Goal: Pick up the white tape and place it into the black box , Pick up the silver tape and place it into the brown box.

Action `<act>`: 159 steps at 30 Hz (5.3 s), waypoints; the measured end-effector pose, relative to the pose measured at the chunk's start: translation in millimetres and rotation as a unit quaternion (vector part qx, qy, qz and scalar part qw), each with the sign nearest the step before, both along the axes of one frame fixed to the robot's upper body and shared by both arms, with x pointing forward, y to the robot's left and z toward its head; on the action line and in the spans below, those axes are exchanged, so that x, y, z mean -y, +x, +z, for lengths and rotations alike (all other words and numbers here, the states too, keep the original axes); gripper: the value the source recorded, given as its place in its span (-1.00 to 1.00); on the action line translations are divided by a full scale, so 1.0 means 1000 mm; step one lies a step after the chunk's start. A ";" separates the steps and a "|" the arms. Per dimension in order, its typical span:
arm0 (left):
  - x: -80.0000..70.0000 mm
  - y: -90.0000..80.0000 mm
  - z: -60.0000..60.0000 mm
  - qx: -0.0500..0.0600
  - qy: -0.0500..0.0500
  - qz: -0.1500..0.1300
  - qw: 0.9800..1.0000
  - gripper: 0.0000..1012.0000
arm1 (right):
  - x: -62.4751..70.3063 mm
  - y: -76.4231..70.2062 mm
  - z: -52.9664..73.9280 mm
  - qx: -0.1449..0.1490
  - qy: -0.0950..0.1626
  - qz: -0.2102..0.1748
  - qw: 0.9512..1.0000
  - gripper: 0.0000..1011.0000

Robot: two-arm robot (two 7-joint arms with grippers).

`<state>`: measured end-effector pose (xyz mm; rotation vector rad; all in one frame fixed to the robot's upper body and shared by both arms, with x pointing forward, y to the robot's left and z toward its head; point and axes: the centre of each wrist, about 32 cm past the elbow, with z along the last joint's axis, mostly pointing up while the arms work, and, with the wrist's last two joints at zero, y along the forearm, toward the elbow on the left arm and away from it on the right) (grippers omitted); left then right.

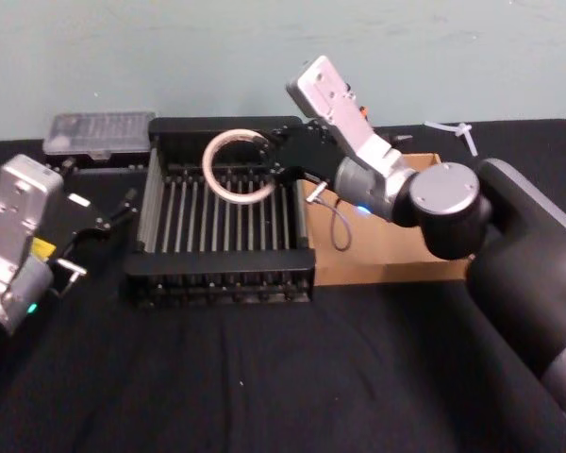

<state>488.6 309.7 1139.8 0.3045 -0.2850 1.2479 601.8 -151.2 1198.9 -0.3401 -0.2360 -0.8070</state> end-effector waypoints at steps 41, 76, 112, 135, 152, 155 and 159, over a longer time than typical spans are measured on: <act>0.000 0.000 0.000 0.000 0.000 0.000 1.000 0.98 | -0.015 0.010 -0.015 -0.015 -0.014 0.002 1.000 -0.11; 0.000 0.000 0.000 0.000 0.000 0.000 1.000 0.98 | 0.004 -0.010 -0.019 -0.005 0.013 -0.006 1.000 0.98; 0.000 0.000 0.000 0.000 0.000 0.000 1.000 0.98 | 0.102 -0.097 -0.036 -0.010 0.029 -0.179 0.983 0.98; 0.000 0.000 0.000 0.000 0.000 0.000 1.000 0.98 | 0.105 -0.102 -0.043 -0.024 0.026 -0.191 0.981 0.98; 0.000 0.000 0.000 0.000 0.000 0.000 1.000 0.98 | 0.105 -0.102 -0.043 -0.023 0.026 -0.189 0.981 0.98; 0.000 0.000 0.000 0.000 0.000 0.000 1.000 0.98 | 0.105 -0.102 -0.043 -0.023 0.026 -0.189 0.981 0.98; 0.000 0.000 0.000 0.000 0.000 0.000 1.000 0.98 | 0.105 -0.102 -0.043 -0.023 0.026 -0.189 0.981 0.98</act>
